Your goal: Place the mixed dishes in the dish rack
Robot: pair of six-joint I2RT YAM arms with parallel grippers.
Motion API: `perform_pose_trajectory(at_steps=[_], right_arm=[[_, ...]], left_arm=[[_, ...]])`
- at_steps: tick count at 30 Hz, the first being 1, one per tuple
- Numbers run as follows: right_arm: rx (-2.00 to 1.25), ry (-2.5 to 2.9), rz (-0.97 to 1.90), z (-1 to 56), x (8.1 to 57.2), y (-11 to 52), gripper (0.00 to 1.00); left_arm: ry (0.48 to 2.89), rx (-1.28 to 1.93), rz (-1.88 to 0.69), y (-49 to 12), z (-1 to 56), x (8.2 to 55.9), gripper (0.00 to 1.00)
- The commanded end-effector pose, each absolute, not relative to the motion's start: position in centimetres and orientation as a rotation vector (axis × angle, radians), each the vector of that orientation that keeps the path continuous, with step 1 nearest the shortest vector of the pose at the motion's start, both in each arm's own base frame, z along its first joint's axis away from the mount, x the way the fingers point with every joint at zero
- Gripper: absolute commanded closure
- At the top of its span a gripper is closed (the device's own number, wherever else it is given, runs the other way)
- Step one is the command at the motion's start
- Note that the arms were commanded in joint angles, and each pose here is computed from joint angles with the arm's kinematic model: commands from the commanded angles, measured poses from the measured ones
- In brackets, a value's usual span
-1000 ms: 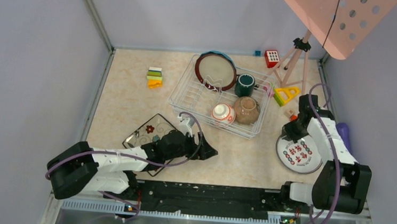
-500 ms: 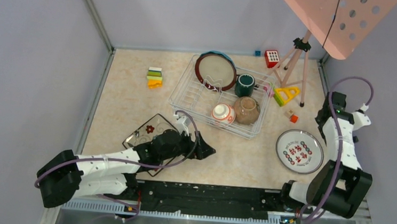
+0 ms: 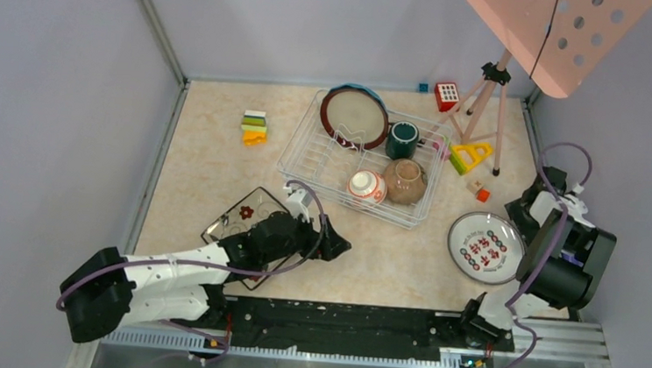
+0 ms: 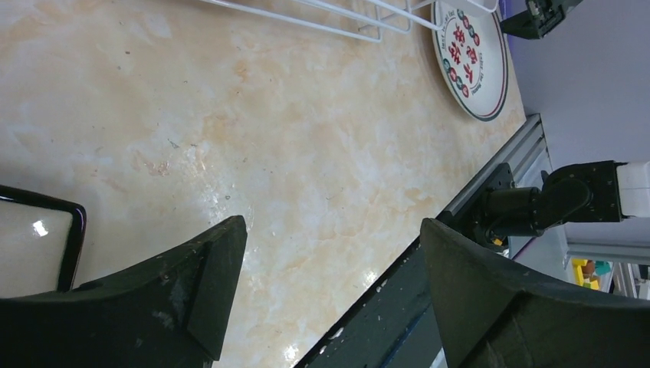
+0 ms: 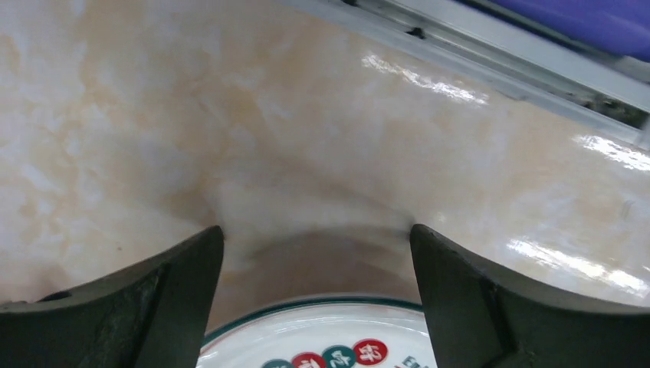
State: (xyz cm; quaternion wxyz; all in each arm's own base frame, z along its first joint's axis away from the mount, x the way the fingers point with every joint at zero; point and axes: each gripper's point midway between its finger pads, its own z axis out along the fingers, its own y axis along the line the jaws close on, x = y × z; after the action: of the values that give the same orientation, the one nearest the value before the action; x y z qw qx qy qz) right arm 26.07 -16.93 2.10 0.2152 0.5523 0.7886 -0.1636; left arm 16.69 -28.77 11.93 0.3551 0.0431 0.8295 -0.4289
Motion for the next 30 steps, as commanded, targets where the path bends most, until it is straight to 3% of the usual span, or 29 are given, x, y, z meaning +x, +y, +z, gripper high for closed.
perform_pose_trajectory(at_steps=[1, 4, 9, 16, 22, 30], right_arm=[[1.477, 2.314, -0.235, -0.5, 27.1, -13.5, 0.11], [1.461, 2.392, -0.289, -0.5, 25.6, -11.2, 0.12], [1.313, 2.499, -0.116, -0.4, 25.0, -4.6, 0.14], [1.466, 2.414, 0.217, -0.3, 21.4, 2.0, 0.16], [1.390, 2.348, 0.415, 2.2, 20.9, 5.2, 0.20], [1.323, 2.453, 0.425, 2.8, 19.0, 6.0, 0.21]], left_arm=[[2.106, 0.129, -1.192, -30.5, 13.3, 18.2, 0.13], [2.110, 0.130, -1.219, -31.2, 13.8, 19.2, 0.13], [2.098, 0.128, -1.229, -32.1, 14.4, 20.3, 0.13], [2.161, 0.160, -1.404, -34.4, 12.8, 18.5, 0.16], [2.219, 0.161, -1.514, -36.5, 10.9, 16.4, 0.19], [2.317, 0.148, -1.542, -38.8, 9.0, 14.7, 0.21]])
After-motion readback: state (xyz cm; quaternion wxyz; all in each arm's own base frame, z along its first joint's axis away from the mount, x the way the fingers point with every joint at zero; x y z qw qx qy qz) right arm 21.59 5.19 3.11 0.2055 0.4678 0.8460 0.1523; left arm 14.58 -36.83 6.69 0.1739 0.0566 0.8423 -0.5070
